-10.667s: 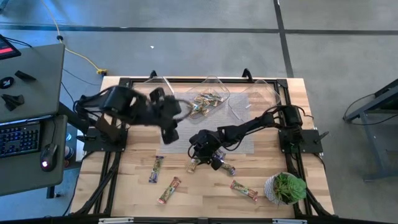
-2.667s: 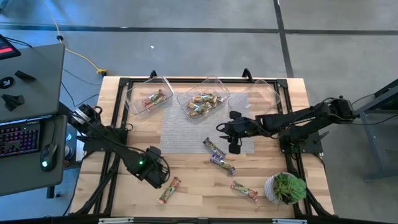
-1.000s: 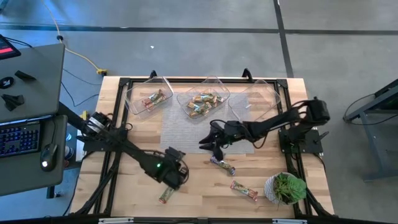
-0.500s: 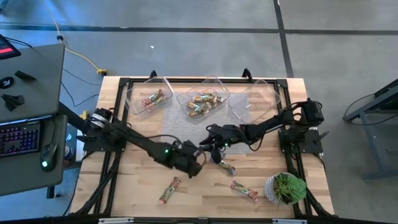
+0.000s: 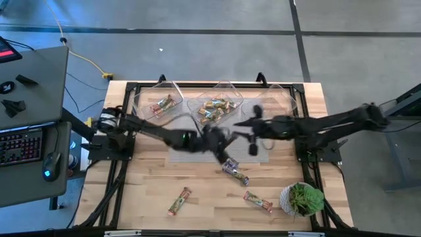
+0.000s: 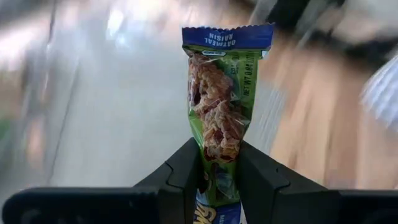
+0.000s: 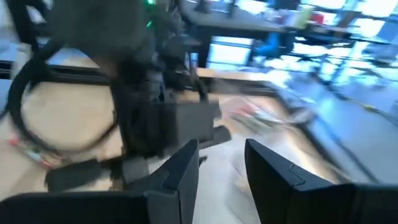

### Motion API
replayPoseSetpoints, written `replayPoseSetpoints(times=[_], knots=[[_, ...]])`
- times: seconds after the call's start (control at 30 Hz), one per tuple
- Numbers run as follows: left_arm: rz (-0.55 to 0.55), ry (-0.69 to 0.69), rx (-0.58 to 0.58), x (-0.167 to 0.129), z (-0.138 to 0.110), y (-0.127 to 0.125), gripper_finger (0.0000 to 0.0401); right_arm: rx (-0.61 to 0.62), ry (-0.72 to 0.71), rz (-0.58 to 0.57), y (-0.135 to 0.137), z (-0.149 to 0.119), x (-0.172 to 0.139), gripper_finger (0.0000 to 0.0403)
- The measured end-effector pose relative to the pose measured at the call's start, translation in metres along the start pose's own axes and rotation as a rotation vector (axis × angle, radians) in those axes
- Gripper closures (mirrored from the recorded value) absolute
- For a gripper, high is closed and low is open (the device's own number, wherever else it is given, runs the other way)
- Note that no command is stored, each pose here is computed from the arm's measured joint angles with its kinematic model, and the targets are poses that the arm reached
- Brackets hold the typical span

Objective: Pick and place Granola Bars by type
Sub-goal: Put the blue granola bar into the right transparent bin

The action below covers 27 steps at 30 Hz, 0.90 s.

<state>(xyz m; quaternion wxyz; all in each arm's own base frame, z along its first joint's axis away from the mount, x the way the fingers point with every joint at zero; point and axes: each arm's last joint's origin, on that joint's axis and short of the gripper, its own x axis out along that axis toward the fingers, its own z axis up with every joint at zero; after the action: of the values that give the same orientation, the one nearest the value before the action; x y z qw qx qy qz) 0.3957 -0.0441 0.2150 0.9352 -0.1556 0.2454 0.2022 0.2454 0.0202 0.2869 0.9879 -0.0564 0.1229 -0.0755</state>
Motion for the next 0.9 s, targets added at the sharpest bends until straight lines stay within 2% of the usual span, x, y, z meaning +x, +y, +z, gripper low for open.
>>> replayPoseSetpoints(times=[0.1, 0.17, 0.33, 0.43, 0.63, 0.73, 0.9], knots=[[-0.111, -0.191, 0.078, 0.01, 0.036, 0.018, 0.0313, 0.016, 0.045, -0.076, -0.008, 0.004, -0.033, 0.0289], [-0.143, -0.297, 0.114, 0.015, 0.055, 0.034, 0.0313, 0.059, 0.071, -0.104, -0.012, 0.003, -0.05, 0.0289], [-0.193, -0.442, 0.104, 0.034, 0.085, 0.081, 0.0313, 0.106, 0.139, -0.15, -0.017, -0.003, -0.071, 0.0289], [-0.201, -0.449, 0.103, 0.058, 0.088, 0.095, 0.0313, 0.097, 0.143, -0.213, -0.019, -0.004, -0.072, 0.0289], [-0.26, -0.511, 0.122, 0.1, 0.112, 0.087, 0.0313, 0.092, 0.151, -0.281, -0.02, -0.005, -0.071, 0.0289], [-0.228, -0.455, 0.156, 0.124, 0.112, 0.084, 0.0313, 0.107, 0.164, -0.277, -0.02, -0.007, -0.071, 0.0289], [-0.15, -0.293, 0.136, 0.145, 0.108, 0.083, 0.0313, 0.12, 0.208, -0.282, -0.02, -0.012, -0.072, 0.0289]])
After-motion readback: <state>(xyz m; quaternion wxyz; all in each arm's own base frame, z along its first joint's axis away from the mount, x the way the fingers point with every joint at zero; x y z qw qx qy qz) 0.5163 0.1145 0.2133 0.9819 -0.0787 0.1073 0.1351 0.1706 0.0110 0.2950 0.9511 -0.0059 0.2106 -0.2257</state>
